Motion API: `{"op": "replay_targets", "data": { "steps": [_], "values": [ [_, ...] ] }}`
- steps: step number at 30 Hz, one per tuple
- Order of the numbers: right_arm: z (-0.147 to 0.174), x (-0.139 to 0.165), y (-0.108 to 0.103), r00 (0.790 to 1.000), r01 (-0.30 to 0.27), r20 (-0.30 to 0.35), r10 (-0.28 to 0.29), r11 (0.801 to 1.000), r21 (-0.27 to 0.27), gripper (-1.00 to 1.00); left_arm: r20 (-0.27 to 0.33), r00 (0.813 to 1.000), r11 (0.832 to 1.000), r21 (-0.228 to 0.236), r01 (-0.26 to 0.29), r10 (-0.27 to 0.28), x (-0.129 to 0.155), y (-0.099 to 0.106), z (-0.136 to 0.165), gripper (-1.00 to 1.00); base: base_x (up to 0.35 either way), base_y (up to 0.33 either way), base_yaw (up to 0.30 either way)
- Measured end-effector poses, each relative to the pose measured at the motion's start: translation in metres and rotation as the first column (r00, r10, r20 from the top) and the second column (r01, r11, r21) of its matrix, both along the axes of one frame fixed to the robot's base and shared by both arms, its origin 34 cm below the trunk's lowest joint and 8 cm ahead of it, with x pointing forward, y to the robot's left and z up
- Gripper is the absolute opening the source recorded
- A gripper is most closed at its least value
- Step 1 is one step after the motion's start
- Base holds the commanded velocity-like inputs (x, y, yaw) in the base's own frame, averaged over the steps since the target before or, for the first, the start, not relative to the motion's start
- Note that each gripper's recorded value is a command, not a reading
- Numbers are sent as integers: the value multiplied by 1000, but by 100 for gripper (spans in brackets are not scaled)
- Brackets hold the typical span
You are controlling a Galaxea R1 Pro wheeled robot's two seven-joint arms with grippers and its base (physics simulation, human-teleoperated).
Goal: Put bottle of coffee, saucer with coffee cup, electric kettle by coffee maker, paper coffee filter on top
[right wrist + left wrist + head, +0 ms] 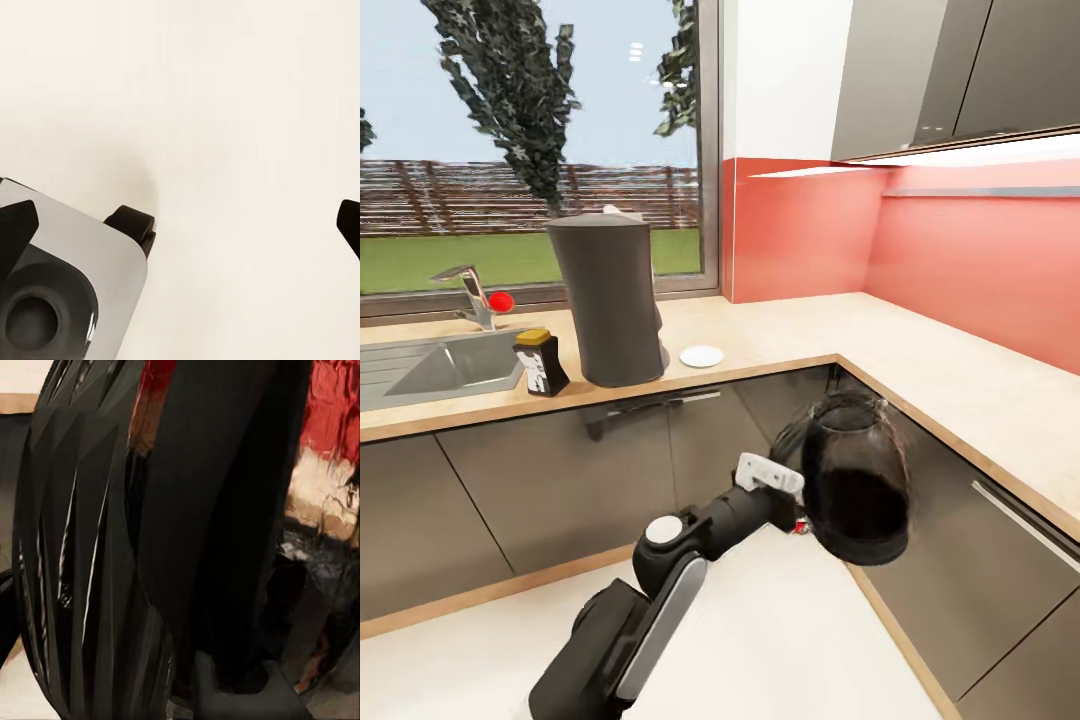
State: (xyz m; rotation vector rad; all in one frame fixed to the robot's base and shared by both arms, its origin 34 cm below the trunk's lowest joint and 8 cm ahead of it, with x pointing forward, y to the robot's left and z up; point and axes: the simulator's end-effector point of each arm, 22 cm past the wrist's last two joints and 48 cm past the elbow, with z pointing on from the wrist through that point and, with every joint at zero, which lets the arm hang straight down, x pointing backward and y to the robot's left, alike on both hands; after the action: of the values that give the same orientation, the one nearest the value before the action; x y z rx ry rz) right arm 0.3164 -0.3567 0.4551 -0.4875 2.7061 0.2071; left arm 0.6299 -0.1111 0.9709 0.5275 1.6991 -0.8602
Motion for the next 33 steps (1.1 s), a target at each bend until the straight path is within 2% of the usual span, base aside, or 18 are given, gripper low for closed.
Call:
{"op": "replay_targets", "data": {
  "steps": [2, 4, 7, 11, 12, 13, 14, 16, 20, 21, 23, 28, 30, 31, 32, 33],
  "values": [
    [0, 0, 0, 1000, 0, 0, 0, 1000, 0, 100, 38, 999, 1000, 3, -12, 12, 14, 5, 19, -100, 0, 0, 0],
    [0, 0, 0, 1000, 0, 0, 0, 1000, 0, 100, 68, 998, 999, 51, -8, 5, 29, 7, 42, -100, 0, 0, 0],
    [0, 0, 0, 1000, 0, 0, 0, 1000, 0, 100, 86, 996, 998, 62, -4, -2, 35, 6, 55, -100, 0, 0, 0],
    [0, 0, 0, 1000, 0, 0, 0, 1000, 0, 100, 146, 989, 997, 79, -24, 12, 53, 11, 91, -100, 0, 0, 0],
    [0, 0, 0, 1000, 0, 0, 0, 1000, 0, 100, 151, 988, 995, 100, -30, 15, 57, 13, 98, -100, 0, 0, 0],
    [0, 0, 0, 1000, 0, 0, 0, 1000, 0, 100, 125, 992, 986, 155, -53, 34, 69, 22, 106, -100, 0, 0, 0],
    [0, 0, 0, 1000, 0, 0, 0, 1000, 0, 100, 179, 981, 983, 156, -100, 72, 80, 31, 123, -100, 0, 0, 0],
    [0, 0, 0, 1000, 0, 0, 0, 1000, 0, 100, 177, 982, 986, 142, -88, 62, 81, 29, 135, -100, 0, 0, 0],
    [0, 0, 0, 1000, 1, 0, -1, 1000, 0, 100, 218, 972, 981, 150, -124, 90, 95, 37, 162, -100, 0, 0, 0],
    [0, 0, 0, 1000, 1, 0, -1, 1000, 0, 100, 224, 969, 976, 162, -143, 105, 99, 41, 166, -100, 0, 0, 0],
    [0, 0, 0, 1000, 0, 0, 0, 1000, 0, 100, 246, 955, 958, 193, -214, 164, 112, 54, 174, -100, 0, 0, 0],
    [0, 0, 0, 1000, 1, 0, -1, 1000, -1, 100, 256, 944, 945, 195, -262, 209, 120, 62, 186, -100, 0, 0, 0],
    [0, 0, 0, 1000, 1, 0, -1, 1000, -1, 100, 268, 932, 933, 198, -302, 245, 125, 70, 189, -100, 0, 0, 0],
    [0, 0, 0, 1000, 1, 1, -1, 1000, -1, 100, 274, 915, 918, 183, -352, 297, 129, 80, 194, -100, 0, 0, 0],
    [0, 0, 0, 1000, 1, 1, -1, 1000, -1, 100, 296, 897, 899, 191, -393, 329, 134, 89, 196, -100, 0, 0, 0],
    [0, 0, 0, 1000, 1, 1, -1, 1000, -1, 100, 294, 898, 903, 182, -390, 328, 133, 88, 198, -100, 0, 0, 0]
  ]
}}
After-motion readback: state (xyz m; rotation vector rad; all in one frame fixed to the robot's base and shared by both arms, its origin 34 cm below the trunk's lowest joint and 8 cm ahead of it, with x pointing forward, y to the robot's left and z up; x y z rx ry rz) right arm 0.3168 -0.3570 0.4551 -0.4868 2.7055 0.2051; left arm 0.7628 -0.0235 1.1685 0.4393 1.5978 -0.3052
